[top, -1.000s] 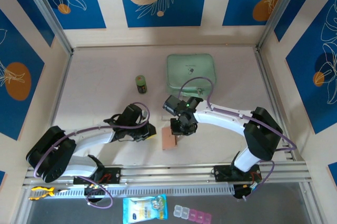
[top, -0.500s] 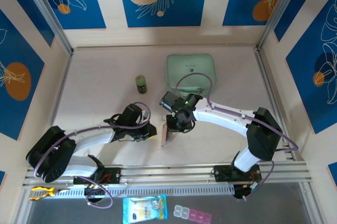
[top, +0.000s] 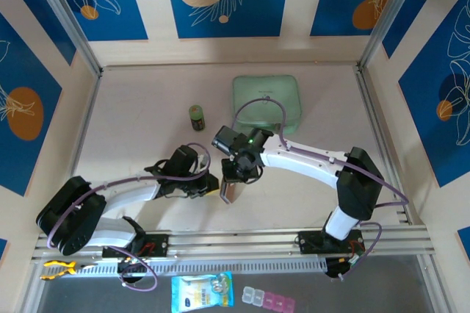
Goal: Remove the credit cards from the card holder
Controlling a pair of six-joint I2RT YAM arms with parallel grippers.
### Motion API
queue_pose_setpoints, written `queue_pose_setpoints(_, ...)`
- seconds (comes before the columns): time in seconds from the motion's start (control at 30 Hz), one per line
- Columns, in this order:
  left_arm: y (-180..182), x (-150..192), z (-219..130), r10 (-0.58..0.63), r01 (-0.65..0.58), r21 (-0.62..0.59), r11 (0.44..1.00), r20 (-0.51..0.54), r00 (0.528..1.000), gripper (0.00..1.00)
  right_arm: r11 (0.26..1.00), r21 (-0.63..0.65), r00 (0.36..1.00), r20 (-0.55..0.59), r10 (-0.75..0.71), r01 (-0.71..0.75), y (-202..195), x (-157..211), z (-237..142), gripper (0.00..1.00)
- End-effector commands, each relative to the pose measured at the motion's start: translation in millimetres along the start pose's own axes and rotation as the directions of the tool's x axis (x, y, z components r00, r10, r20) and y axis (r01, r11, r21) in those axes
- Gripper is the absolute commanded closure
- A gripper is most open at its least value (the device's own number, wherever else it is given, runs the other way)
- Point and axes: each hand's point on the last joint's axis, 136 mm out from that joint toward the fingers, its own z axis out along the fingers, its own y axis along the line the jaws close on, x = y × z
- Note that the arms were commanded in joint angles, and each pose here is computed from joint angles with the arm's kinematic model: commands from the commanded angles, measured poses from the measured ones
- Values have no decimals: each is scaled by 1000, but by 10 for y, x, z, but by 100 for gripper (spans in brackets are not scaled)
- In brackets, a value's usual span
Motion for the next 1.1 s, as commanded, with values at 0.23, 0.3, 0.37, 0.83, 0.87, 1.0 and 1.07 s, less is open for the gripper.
queue_pose_setpoints(0.23, 376, 179, -45, -17, 17, -84, 996, -2, 1000, 85, 999, -18, 998, -51, -48, 47, 185, 67, 91, 91)
queue_pose_setpoints(0.3, 444, 202, -40, -21, 20, -106, 994, -7, 1000, 85, 999, -24, 997, -56, -49, 47, 211, 74, 114, 91)
queue_pose_setpoints(0.37, 496, 210, -41, -18, 17, -131, 991, -10, 1000, 85, 999, -24, 997, -57, -47, 45, 220, 79, 124, 91)
queue_pose_setpoints(0.83, 528, 127, -74, 24, -26, -213, 977, -13, 1000, 84, 997, 74, 999, -32, 3, 0, -252, 94, 1, 91)
queue_pose_setpoints(0.87, 511, 116, -69, 26, -28, -211, 977, -13, 1000, 84, 997, 76, 999, -31, 9, -6, -292, 103, -7, 91)
queue_pose_setpoints(1.0, 435, 75, -47, 29, -32, -195, 980, -16, 999, 84, 995, 96, 999, -32, 33, -30, -460, 130, -1, 91)
queue_pose_setpoints(1.07, 404, 58, -44, 34, -37, -192, 981, -16, 999, 84, 993, 105, 998, -33, 48, -44, -550, 144, 5, 91)
